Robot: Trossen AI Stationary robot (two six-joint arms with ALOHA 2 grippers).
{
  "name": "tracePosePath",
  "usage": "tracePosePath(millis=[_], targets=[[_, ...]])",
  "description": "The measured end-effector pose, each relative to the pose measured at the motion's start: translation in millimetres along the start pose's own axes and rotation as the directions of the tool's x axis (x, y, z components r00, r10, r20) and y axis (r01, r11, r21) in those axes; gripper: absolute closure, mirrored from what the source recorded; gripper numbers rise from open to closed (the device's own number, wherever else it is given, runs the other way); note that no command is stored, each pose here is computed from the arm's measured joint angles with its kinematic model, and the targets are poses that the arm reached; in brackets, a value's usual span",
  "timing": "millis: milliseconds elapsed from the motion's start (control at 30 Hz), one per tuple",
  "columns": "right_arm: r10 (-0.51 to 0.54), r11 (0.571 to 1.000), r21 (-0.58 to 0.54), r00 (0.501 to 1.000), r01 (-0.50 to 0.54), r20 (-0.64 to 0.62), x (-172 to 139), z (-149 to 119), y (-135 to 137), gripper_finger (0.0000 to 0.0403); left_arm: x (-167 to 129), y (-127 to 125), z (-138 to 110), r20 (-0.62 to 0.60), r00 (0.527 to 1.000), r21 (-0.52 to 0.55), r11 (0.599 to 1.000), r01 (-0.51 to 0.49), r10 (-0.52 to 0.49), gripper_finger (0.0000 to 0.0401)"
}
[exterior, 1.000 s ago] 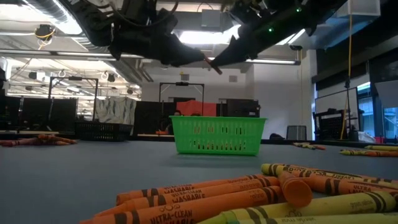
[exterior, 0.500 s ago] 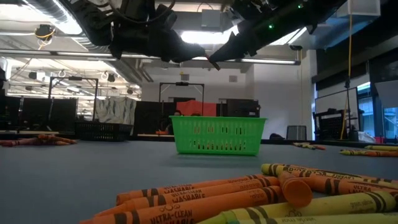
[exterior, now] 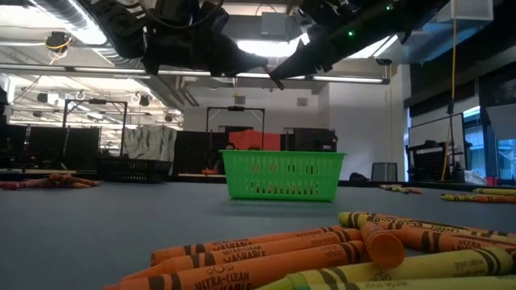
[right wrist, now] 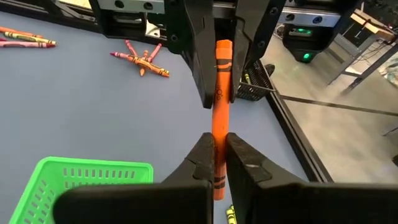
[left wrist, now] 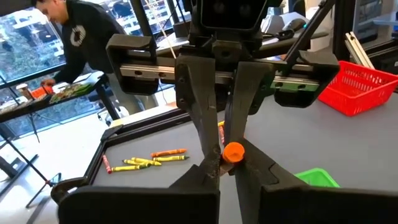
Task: Sort crayons
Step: Put the orange crayon into the red bin
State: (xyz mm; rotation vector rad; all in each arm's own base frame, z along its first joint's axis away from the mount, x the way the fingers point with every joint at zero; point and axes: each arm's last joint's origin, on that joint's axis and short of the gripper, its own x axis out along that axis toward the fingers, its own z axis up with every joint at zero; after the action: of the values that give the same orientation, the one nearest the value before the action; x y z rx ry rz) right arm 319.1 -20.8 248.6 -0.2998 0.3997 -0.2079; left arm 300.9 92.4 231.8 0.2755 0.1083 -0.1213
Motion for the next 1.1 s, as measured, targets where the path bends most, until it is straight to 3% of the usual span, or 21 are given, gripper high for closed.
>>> tracePosePath(millis=[133, 333, 467, 600, 800, 1100], targets=[[0.001, 1.0, -0.001, 1.0, -0.001, -0.008, 0, 3, -1, 0.0358, 0, -1, 1, 0.007, 1.0, 0.003, 1.0, -0.003, 0.003, 0.0397], [0.007, 1.0, 0.001, 1.0, -0.007, 0.01, 0, 7, -2, 0.0253, 2, -5, 3, 0.013, 1.0, 0.007, 1.0, 0.008, -0.008, 0.0397], [0.008, 1.0, -0.001, 1.0, -0.008, 0.007, 0, 7, -2, 0.0232, 2, -4, 3, 0.006, 1.0, 0.008, 1.0, -0.015, 0.015, 0.0397], [0.012, 0.999, -0.043, 1.0, -0.012, -0.003, 3, 4, 0, 0.0266, 2, -4, 3, 0.007, 1.0, 0.008, 1.0, -0.015, 0.015, 0.0398], [-0.004, 0.997, -0.081, 1.0, 0.003, -0.01, 5, 3, 0, 0.0384, 2, -3, 3, 0.008, 1.0, 0.009, 1.0, -0.02, 0.02, 0.0388], [-0.004, 0.994, -0.111, 1.0, 0.002, -0.017, -9, 9, -1, 0.0392, -6, -5, 5, -0.055, 0.998, -0.018, 1.0, -0.01, 0.009, 0.0328]])
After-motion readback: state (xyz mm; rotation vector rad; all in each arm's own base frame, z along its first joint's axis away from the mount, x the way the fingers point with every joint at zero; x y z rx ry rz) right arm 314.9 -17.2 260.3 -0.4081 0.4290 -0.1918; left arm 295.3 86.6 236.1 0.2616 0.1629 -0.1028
